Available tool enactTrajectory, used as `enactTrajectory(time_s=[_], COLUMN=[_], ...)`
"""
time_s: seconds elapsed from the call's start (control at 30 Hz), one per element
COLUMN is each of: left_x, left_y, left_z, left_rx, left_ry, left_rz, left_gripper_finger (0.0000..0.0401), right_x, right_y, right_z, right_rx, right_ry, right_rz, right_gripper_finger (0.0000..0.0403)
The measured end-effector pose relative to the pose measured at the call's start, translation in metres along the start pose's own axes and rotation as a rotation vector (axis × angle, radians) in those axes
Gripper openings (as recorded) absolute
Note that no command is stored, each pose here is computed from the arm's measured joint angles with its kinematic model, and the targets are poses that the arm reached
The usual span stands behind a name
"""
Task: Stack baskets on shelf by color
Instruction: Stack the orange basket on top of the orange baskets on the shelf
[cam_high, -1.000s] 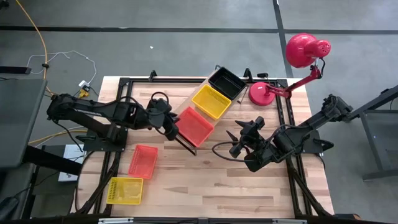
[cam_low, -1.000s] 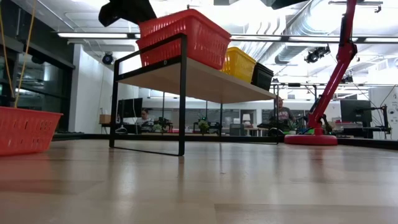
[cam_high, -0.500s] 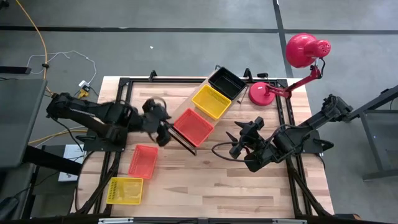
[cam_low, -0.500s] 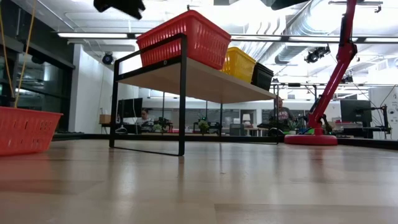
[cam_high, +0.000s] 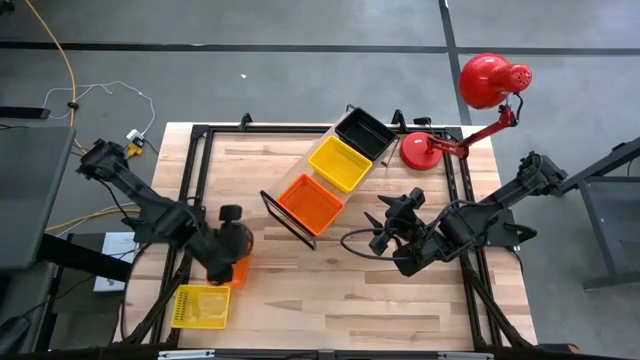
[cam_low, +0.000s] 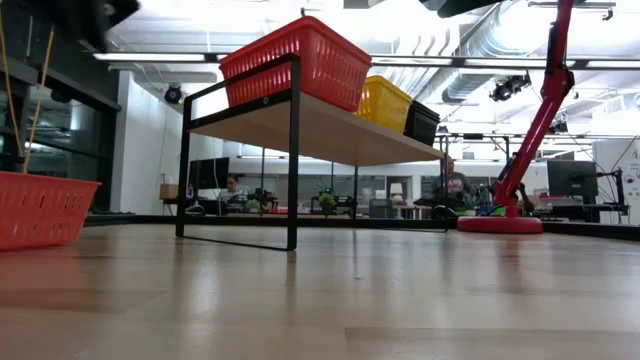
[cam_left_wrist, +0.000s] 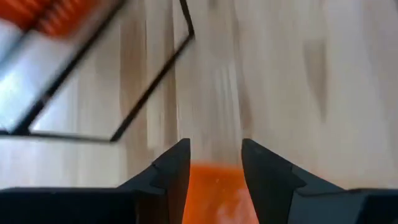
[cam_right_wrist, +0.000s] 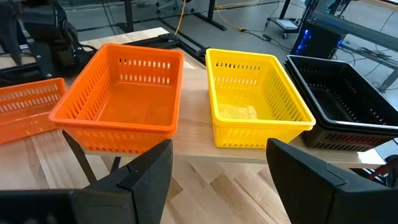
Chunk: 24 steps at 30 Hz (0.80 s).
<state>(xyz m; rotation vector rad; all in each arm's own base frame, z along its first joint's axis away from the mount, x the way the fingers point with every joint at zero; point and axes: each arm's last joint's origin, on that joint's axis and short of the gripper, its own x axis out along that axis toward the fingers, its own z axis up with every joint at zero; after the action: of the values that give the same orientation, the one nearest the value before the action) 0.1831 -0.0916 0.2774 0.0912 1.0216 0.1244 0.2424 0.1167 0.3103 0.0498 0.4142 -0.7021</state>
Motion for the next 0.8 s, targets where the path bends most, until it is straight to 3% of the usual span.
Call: enactTrajectory(time_s=[0.13,0.27,0.8], left_x=[0.015,0.032,0.074], left_y=[-0.001,0.001,0.003], left_z=[-0.02,-0.03,-0.038], left_rx=[0.087,0.102,0.208], left_ry=[0.159,0.242,0.454], left_rz=[0.08,0.113,0.146], left_gripper_finger=[0.0131,0.0133,0.0193], right_x=[0.0,0.0,0.0], right_y=[0.0,0.0,0.0], right_z=[0.0,0.0,0.0], right_rx=[0.0,0.0,-0.001], right_ry=[0.0,-0.001,-0.005], right_rz=[0.0,-0.001,-0.006], right_gripper_finger=[0.0248,0.0248,0.0248])
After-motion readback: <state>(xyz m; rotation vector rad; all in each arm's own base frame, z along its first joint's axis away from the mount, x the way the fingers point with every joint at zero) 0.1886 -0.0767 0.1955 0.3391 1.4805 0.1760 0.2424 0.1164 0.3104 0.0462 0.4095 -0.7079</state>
